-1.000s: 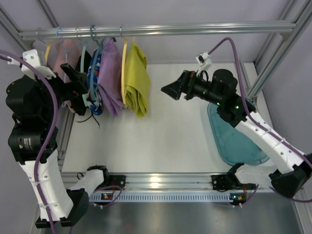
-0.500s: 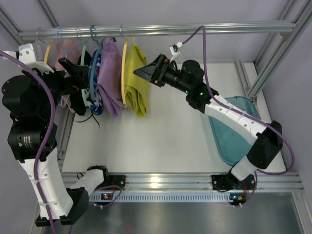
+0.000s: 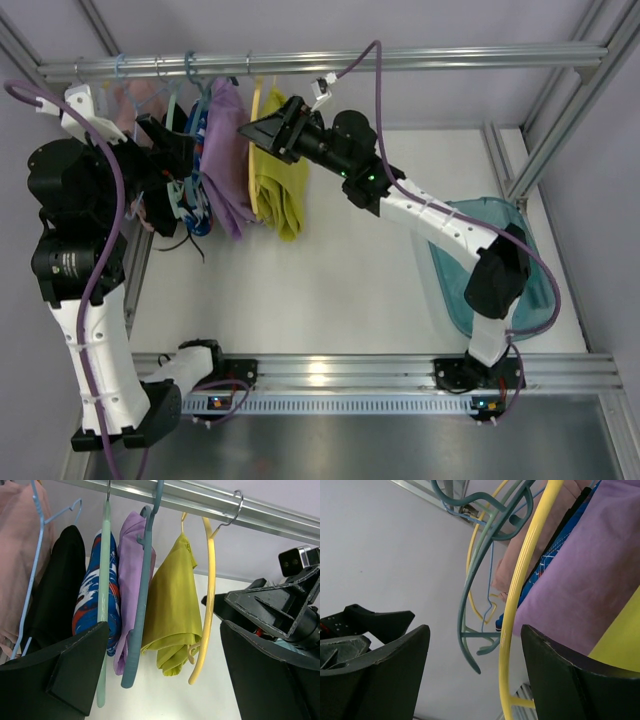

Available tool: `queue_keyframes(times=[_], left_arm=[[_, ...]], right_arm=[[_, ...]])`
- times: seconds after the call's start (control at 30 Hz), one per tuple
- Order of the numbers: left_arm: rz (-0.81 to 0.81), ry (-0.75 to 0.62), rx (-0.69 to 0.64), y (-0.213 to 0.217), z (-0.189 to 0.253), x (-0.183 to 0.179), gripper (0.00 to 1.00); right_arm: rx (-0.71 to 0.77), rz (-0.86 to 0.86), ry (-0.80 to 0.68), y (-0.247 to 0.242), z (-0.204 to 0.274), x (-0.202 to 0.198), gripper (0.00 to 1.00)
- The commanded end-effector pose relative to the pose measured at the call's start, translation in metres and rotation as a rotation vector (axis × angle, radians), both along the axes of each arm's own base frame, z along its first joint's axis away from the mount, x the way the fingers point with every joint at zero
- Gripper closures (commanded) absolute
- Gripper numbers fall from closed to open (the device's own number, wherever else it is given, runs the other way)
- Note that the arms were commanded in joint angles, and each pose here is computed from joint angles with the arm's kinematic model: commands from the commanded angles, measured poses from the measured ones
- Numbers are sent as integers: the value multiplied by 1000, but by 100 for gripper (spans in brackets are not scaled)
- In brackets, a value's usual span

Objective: Remove the trousers from the hanger

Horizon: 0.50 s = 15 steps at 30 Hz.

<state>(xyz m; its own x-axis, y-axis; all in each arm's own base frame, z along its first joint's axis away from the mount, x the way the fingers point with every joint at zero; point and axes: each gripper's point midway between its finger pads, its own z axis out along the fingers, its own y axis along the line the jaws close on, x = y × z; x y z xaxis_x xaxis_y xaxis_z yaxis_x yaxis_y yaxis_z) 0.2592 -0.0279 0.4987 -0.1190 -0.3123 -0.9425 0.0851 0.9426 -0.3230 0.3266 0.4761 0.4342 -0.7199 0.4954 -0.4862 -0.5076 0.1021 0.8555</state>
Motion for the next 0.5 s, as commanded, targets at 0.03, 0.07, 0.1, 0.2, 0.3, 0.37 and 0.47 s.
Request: queue_keyframes(times=[0.03,0.07,0.1,0.2,0.3,0.37,0.47], left_arm=[[0,-66,-8,0,15,-1,2],[4,-69,-5,1,16,-2,1],[6,-68,-3,1,16,-2,1],[10,-65,3,2,14,-2,1],[7,-54,-1,2,10,0,1],[2,-51,-2,1,9,1,1],[4,-53,-1,1,9,0,2]], right_arm=[[94,17,-68,10,39,-9,26],[94,19,-68,12,38,-8,26],[90,15,-61,13,34,-3,26],[104,23,-55,17,32,-3,31],[118,21,-45,18,34,1,40],[129,26,-31,20,36,1,46],[140,28,10,22,34,3,60]])
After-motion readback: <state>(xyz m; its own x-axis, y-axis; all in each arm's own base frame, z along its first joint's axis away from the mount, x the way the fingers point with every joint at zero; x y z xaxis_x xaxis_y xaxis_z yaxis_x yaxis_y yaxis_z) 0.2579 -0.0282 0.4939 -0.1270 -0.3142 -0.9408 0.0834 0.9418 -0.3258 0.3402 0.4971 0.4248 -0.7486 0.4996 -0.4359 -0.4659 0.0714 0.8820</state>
